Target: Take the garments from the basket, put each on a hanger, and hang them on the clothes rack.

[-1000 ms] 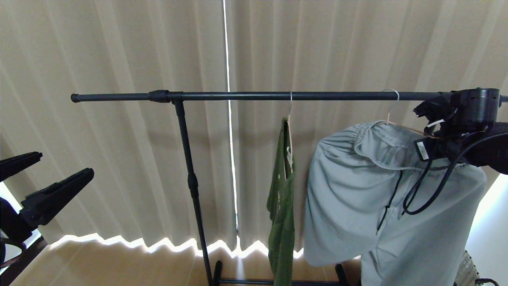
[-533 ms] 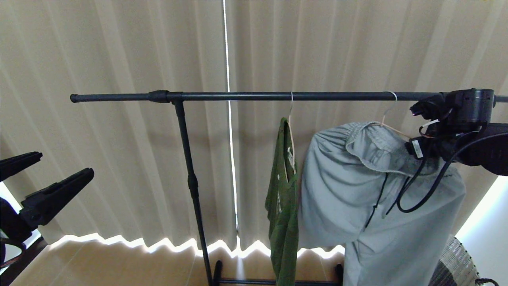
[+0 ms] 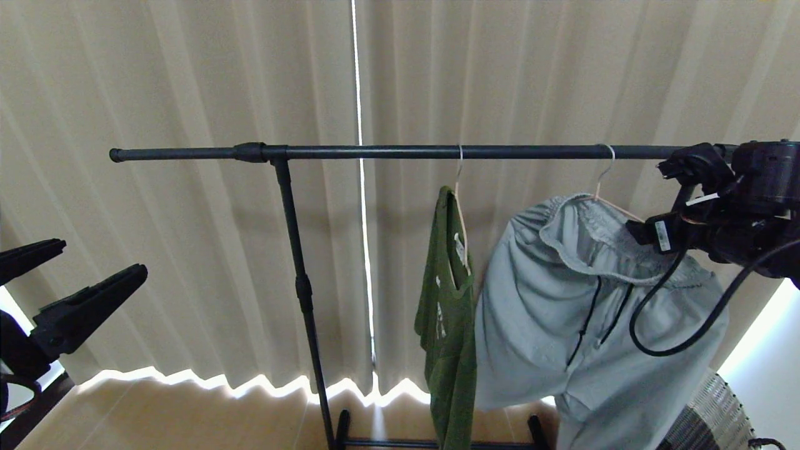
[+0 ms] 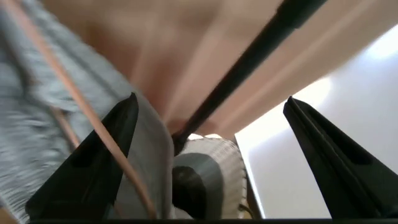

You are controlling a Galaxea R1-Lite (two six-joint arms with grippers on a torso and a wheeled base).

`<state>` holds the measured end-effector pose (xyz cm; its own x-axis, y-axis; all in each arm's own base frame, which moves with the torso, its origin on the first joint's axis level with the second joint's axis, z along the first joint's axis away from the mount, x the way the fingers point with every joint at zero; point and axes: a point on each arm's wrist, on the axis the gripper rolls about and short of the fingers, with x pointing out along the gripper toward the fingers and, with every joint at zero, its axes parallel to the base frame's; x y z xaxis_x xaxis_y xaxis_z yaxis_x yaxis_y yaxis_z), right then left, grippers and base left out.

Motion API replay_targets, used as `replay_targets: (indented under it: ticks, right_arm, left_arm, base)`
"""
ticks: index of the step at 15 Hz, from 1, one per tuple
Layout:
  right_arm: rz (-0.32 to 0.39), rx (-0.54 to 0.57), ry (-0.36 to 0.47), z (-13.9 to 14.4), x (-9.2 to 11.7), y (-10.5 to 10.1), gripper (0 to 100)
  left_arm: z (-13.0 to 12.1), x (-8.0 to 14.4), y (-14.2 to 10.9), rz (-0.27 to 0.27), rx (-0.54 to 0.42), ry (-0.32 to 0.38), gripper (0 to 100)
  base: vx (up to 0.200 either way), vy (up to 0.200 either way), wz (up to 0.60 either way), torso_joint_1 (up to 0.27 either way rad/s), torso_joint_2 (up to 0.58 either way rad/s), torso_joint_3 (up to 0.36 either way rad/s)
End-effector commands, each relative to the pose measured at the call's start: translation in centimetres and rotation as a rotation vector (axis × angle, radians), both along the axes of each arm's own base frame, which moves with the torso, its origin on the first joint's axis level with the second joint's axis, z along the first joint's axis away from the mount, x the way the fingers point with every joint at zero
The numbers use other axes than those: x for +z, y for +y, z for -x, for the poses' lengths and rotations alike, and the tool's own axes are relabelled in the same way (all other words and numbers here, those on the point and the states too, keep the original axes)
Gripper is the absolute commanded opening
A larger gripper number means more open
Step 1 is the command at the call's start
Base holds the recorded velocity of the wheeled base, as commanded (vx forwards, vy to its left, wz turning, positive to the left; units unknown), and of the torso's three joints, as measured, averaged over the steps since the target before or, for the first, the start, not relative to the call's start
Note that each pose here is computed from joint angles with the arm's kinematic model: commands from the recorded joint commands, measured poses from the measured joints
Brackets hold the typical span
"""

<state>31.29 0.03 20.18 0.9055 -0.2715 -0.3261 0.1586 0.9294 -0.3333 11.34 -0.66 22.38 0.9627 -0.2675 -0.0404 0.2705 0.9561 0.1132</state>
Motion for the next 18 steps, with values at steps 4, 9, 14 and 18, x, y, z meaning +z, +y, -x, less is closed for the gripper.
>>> replay_targets:
  ticks: [4, 9, 14, 18]
  right_arm:
    - [-0.056, 0.163, -0.065, 2.7, 0.7, 0.6, 100]
    - [-0.097, 0.237, -0.142, 3.7, 1.2, 0.8, 100]
    - [-0.124, 0.338, -0.249, 11.2, 2.7, 0.8, 100]
    - [-0.118, 0.369, -0.299, 18.6, 0.9, 0.6, 100]
  left_arm:
    - [0.0, -0.1, 0.0, 0.0, 0.001, 0.003, 100]
    - [0.0, -0.2, 0.0, 0.0, 0.002, 0.007, 100]
    - [0.8, -1.1, 0.2, 0.001, 0.032, 0.018, 100]
    - [4.2, -3.8, 1.2, 0.003, 0.194, 0.004, 100]
  base:
    - [0.0, 0.0, 0.0, 0.0, 0.0, 0.0]
    - [0.0, 0.0, 0.0, 0.0, 0.0, 0.0]
    - [0.0, 0.0, 0.0, 0.0, 0.0, 0.0]
    - [0.0, 0.0, 0.0, 0.0, 0.0, 0.0]
